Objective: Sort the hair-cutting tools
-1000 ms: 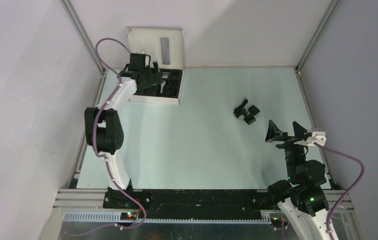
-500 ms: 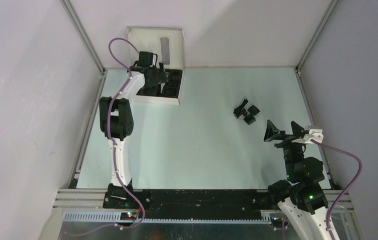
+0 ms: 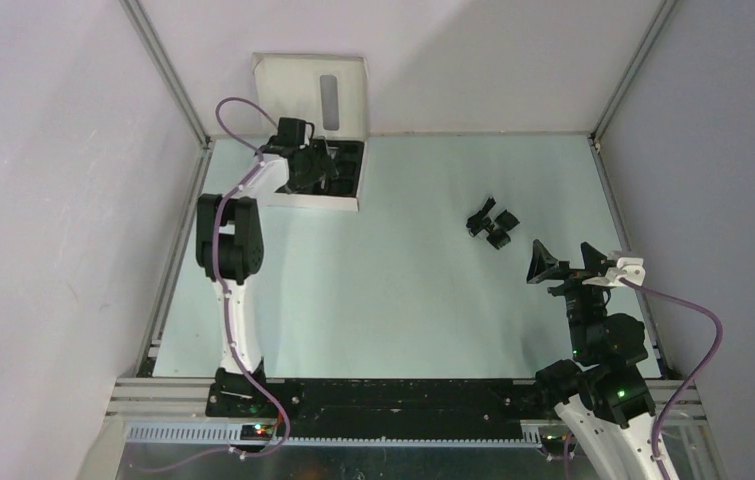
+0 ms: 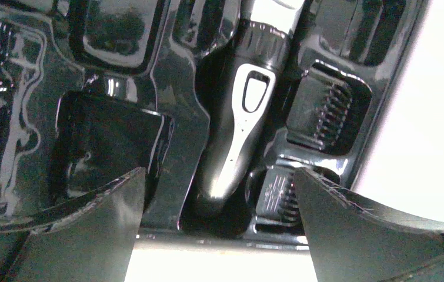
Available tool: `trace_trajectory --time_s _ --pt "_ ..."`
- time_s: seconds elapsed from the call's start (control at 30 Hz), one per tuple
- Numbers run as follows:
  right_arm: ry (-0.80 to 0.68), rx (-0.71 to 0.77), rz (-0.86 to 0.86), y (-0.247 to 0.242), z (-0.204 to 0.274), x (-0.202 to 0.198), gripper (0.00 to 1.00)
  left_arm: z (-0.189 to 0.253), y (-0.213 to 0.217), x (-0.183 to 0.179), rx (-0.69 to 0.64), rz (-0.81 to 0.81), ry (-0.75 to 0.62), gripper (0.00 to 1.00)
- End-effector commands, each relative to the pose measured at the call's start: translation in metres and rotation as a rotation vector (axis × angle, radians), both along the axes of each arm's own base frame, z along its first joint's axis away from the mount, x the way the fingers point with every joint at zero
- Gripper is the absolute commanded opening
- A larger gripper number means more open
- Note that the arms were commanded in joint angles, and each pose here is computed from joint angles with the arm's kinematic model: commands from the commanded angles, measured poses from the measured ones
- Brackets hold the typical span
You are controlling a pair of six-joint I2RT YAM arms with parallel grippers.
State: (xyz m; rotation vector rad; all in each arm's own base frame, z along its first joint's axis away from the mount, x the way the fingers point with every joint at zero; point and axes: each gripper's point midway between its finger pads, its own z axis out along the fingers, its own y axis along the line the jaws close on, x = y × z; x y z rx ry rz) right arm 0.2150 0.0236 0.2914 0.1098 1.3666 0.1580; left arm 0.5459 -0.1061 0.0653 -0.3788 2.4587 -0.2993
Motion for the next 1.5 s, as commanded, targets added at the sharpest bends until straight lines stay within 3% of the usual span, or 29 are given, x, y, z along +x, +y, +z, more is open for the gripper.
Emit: trace_trajectory --time_s 0.0,0.3,0.6,1.1,1.47 --pt "-0.036 -0.001 0.001 -0.001 0.012 -0.003 0.99 0.021 -0.012 -0.023 -0.078 0.018 0.013 1.00" --pt "-0.057 0.008 0.000 -0.003 0.016 -0.007 0.99 0.008 -0.035 -0.073 -0.111 -0.001 0.078 1.00" --pt "-0.074 0.016 -0.005 -0.005 0.019 -0.010 0.99 -0.003 -0.073 -0.153 -0.112 -0.069 0.162 1.00" --pt "-0.096 0.026 -0.016 -0.009 0.023 -0.015 0.99 -0.032 -0.131 -0.316 -0.110 -0.390 0.403 1.00" --pt "-0.081 0.017 -0.013 -0.007 0.020 -0.012 0.99 -0.031 -0.160 -0.402 -0.092 -0.676 0.544 1.00"
